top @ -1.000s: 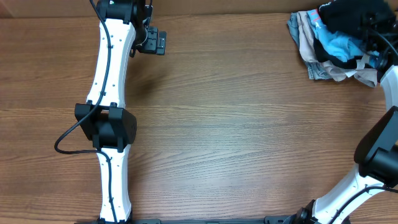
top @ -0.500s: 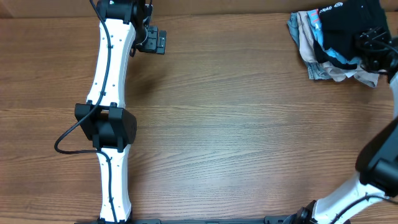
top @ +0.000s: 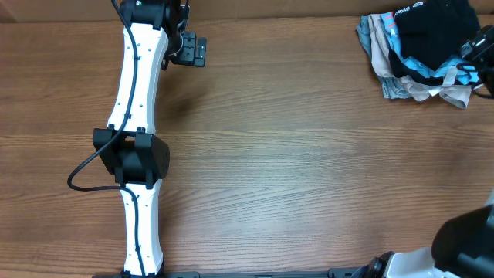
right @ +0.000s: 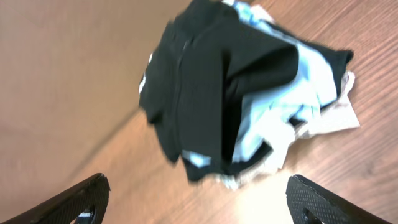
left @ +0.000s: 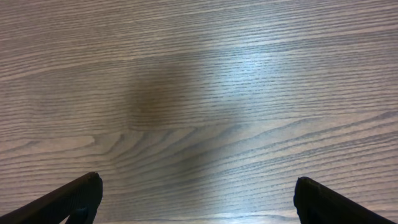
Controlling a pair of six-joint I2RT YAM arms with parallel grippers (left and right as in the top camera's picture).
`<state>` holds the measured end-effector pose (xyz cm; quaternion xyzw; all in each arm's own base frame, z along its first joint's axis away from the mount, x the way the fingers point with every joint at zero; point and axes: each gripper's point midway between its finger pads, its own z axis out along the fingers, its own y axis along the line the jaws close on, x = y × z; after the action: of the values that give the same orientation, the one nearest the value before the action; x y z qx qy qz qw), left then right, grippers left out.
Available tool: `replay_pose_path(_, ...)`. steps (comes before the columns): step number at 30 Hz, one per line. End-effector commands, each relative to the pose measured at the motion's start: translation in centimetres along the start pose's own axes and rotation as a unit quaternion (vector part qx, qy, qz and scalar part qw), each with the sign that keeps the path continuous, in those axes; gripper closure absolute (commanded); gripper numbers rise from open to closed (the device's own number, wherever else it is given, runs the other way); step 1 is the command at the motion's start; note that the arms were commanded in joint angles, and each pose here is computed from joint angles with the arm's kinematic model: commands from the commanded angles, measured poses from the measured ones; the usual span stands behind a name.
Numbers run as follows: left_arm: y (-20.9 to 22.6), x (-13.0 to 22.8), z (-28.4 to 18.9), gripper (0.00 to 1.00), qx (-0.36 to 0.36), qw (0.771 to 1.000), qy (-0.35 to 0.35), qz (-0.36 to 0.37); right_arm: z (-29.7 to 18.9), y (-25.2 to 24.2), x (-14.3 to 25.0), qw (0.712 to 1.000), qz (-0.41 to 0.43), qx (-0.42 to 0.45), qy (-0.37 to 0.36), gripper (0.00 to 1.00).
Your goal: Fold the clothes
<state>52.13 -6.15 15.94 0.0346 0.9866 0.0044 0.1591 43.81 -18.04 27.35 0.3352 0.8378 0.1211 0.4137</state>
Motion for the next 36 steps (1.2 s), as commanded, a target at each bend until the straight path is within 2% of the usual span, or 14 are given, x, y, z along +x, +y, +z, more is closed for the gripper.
replay_pose_path(1,0.3,-0.1,-0.5,0.0,0.0,1.0,-0.005,-0.01,-5.7,4.4,-0.1,0.993,-0.104,-0.041,-0.03,0.05)
replay_pose_path(5,0.3,-0.1,-0.5,0.0,0.0,1.0,-0.005,-0.01,-10.4,7.7,2.5,0.979,-0.189,-0.075,-0.025,0.04)
replay_pose_path(7,0.3,-0.1,-0.5,0.0,0.0,1.0,-0.005,-0.01,-13.0,10.2,5.1,0.958,-0.26,-0.123,-0.01,0.04)
replay_pose_path(10,0.3,-0.1,-0.5,0.0,0.0,1.0,-0.005,-0.01,-16.2,13.0,8.9,0.929,-0.322,-0.184,0.014,0.04)
replay_pose_path(12,0.3,-0.1,-0.5,0.0,0.0,1.0,-0.005,-0.01,-18.1,14.1,11.3,0.918,-0.336,-0.209,0.034,0.0)
replay_pose_path(18,0.3,-0.1,-0.5,0.0,0.0,1.0,-0.005,-0.01,-21.3,14.5,17.1,0.901,-0.346,-0.235,0.11,0.0)
replay_pose_path(27,0.3,-0.1,-0.5,0.0,0.0,1.0,-0.005,-0.01,-20.9,13.6,18.3,0.902,-0.336,-0.225,0.15,0.0)
replay_pose_path(36,0.3,-0.1,-0.5,0.0,0.0,1.0,-0.005,-0.011,-18.4,13.7,17.9,0.902,-0.344,-0.221,0.139,0.0)
